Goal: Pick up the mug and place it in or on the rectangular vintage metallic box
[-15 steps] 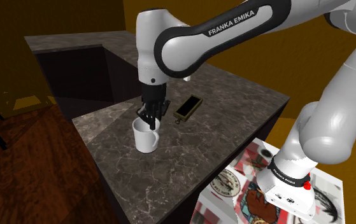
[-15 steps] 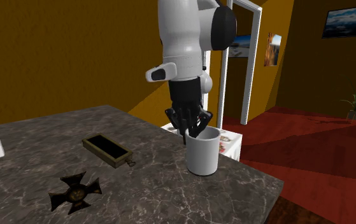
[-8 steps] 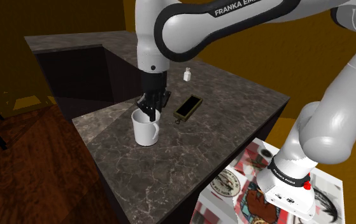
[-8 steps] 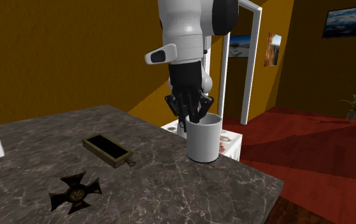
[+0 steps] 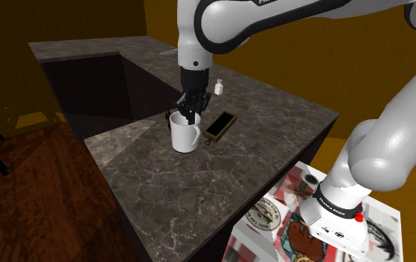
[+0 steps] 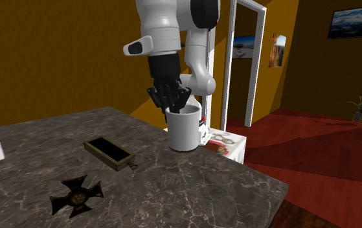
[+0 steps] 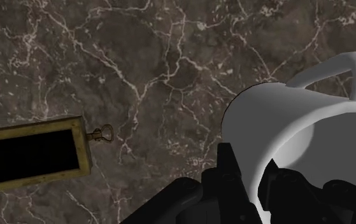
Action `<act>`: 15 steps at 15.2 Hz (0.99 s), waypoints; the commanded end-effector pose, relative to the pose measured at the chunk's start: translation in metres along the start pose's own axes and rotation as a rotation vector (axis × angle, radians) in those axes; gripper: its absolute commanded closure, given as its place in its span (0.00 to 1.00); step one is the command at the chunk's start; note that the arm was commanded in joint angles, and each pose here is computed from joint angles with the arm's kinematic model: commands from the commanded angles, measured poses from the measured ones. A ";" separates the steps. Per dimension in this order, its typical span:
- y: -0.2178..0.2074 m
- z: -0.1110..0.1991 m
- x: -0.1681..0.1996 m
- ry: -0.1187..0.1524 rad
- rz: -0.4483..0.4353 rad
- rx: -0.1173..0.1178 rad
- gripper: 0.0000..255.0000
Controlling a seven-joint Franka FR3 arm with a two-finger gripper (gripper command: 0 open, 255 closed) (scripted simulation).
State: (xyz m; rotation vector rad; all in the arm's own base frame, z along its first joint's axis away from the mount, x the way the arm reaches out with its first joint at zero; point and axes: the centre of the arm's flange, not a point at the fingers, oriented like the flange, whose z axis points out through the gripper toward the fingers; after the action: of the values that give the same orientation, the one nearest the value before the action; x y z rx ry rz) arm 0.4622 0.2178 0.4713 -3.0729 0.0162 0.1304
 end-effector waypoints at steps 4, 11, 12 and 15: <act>0.065 -0.012 0.009 0.000 -0.002 0.001 1.00; 0.155 -0.026 0.023 0.000 -0.002 0.001 1.00; 0.168 -0.028 0.025 0.000 -0.002 0.001 1.00; 0.207 -0.034 0.031 0.000 -0.002 0.001 1.00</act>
State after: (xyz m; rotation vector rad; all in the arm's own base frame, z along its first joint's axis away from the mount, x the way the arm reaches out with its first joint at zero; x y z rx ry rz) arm 0.4918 0.0232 0.4850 -3.0722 0.0163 0.1306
